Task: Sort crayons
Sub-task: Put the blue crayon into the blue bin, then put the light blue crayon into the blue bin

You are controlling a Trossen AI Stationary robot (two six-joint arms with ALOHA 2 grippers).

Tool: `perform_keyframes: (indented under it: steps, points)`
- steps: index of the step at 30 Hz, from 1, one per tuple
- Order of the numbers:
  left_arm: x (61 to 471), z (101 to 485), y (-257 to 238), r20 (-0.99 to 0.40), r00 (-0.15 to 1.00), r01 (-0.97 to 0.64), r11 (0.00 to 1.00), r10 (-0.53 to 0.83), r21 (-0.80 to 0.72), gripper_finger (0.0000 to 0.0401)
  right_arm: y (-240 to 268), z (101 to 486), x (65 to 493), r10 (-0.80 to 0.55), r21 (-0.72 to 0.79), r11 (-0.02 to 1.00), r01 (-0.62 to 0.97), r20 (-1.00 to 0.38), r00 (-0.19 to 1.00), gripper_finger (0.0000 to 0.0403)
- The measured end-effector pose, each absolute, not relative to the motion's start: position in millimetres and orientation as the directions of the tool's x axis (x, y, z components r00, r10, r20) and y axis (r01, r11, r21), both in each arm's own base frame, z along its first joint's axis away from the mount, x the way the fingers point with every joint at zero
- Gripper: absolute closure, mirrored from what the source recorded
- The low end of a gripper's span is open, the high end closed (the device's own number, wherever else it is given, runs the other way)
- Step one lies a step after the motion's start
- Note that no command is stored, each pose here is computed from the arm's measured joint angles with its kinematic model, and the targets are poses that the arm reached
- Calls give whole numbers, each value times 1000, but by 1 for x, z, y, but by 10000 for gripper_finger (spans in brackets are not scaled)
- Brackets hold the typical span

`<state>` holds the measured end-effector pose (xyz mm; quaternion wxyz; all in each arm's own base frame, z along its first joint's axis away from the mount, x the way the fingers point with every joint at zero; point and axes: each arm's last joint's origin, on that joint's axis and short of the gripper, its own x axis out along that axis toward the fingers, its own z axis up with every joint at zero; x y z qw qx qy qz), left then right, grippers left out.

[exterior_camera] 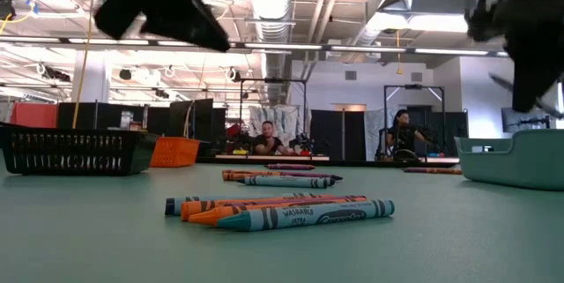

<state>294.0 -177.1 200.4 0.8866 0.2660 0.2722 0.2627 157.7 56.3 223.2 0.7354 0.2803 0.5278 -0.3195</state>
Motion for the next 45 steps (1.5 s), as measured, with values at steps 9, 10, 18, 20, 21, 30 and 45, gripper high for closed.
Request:
perform_keyframes:
  steps: [9,10,18,20,21,30,45]
  points:
    - [259,248,-106,-279,533,-399,528,799,750,292,38,200,147,-81,209,542,814,-951,298,397]
    - [251,253,-98,-262,525,-406,508,810,759,292,38,198,147,-84,212,536,817,-950,301,397]
    - [182,273,-38,-373,650,-399,715,662,573,292,41,191,149,-97,205,527,825,-949,299,368]
    - [172,281,-32,-343,803,-312,834,487,455,292,41,190,149,-99,201,518,831,-951,292,356]
    - [167,285,-29,-290,874,-258,878,390,402,292,41,190,149,-100,200,516,833,-952,291,350]
    - [130,294,-17,15,995,-101,965,100,241,292,36,191,150,-114,185,551,814,-949,293,292]
    - [148,265,-21,-65,993,-91,991,98,102,292,80,248,179,127,427,823,374,-781,612,282]
